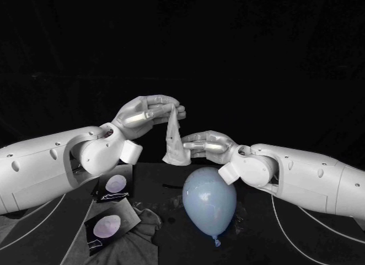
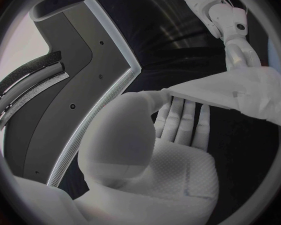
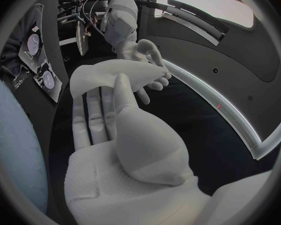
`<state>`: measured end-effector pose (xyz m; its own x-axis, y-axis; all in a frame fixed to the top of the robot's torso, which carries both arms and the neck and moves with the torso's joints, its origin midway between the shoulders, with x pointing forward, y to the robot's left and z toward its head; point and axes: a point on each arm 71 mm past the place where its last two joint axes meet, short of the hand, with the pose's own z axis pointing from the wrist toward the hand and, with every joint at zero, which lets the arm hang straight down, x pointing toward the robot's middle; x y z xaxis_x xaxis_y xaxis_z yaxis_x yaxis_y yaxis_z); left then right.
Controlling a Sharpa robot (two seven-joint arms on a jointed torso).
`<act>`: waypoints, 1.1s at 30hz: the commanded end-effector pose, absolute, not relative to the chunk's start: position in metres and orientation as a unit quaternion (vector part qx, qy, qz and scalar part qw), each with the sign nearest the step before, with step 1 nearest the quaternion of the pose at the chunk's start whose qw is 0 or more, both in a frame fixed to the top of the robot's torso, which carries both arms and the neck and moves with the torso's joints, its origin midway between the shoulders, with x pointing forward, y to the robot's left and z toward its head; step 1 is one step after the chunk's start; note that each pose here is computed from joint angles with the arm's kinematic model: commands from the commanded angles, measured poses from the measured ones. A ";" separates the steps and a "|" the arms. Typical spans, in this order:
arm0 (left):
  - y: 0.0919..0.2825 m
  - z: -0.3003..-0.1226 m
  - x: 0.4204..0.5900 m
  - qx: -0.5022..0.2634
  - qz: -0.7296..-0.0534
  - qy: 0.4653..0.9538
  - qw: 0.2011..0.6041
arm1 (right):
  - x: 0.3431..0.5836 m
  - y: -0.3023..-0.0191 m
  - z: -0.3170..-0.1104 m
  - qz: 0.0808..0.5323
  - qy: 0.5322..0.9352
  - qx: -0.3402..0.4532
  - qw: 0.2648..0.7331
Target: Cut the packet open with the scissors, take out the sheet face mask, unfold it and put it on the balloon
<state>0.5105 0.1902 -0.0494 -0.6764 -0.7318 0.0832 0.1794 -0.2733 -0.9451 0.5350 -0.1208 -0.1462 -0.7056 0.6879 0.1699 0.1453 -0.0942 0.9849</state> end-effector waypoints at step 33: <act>0.216 -0.073 0.526 -0.318 -0.710 0.512 0.365 | 0.535 -0.144 -0.134 0.607 0.600 0.337 0.396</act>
